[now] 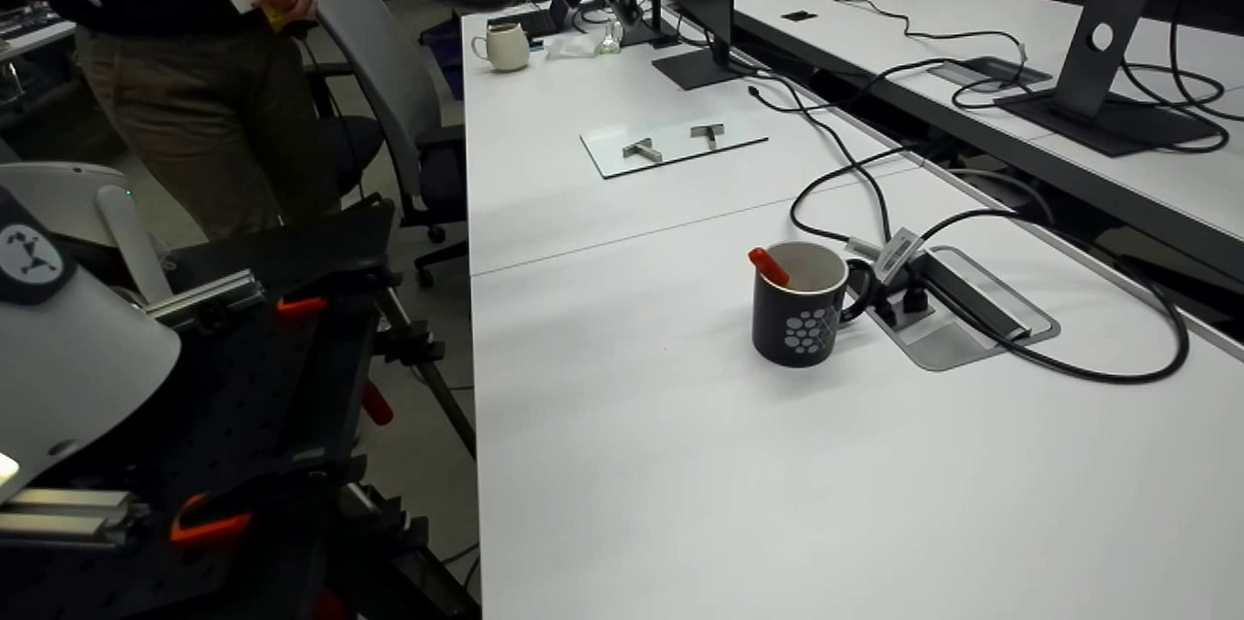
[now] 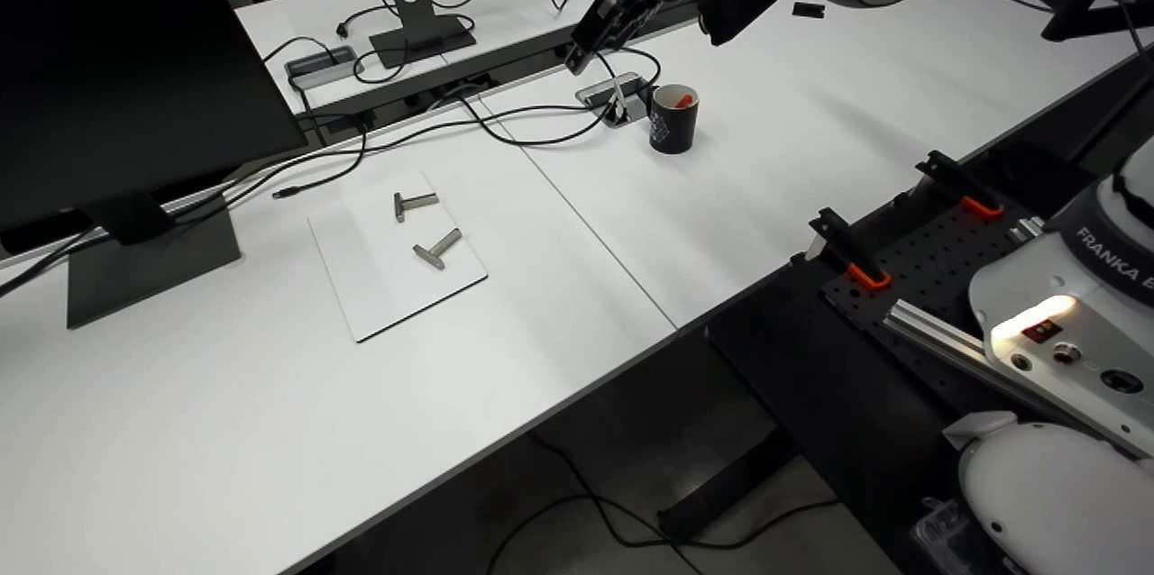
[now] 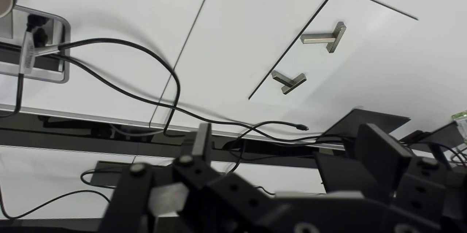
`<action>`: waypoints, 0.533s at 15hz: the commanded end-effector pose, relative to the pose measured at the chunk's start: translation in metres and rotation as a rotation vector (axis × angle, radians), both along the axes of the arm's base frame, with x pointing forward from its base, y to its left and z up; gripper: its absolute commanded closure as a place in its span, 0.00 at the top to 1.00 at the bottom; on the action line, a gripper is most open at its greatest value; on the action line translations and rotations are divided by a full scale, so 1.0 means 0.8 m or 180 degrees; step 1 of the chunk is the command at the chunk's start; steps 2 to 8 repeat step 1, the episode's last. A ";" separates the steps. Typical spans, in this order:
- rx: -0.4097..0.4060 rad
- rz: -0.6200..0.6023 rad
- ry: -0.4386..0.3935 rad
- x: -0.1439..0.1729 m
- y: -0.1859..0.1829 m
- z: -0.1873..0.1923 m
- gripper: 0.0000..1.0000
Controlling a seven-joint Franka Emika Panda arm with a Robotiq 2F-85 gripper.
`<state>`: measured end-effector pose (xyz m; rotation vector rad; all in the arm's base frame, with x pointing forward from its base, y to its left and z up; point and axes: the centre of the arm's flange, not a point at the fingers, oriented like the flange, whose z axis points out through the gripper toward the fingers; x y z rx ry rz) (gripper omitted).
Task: Put the pen in the mug cup
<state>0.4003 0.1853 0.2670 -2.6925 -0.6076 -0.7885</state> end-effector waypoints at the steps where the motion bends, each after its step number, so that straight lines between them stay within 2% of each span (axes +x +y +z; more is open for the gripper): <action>1: 0.0000 0.0000 0.0000 0.000 0.000 0.000 1.00; 8: 0.0000 0.0000 0.0000 0.000 0.000 0.000 1.00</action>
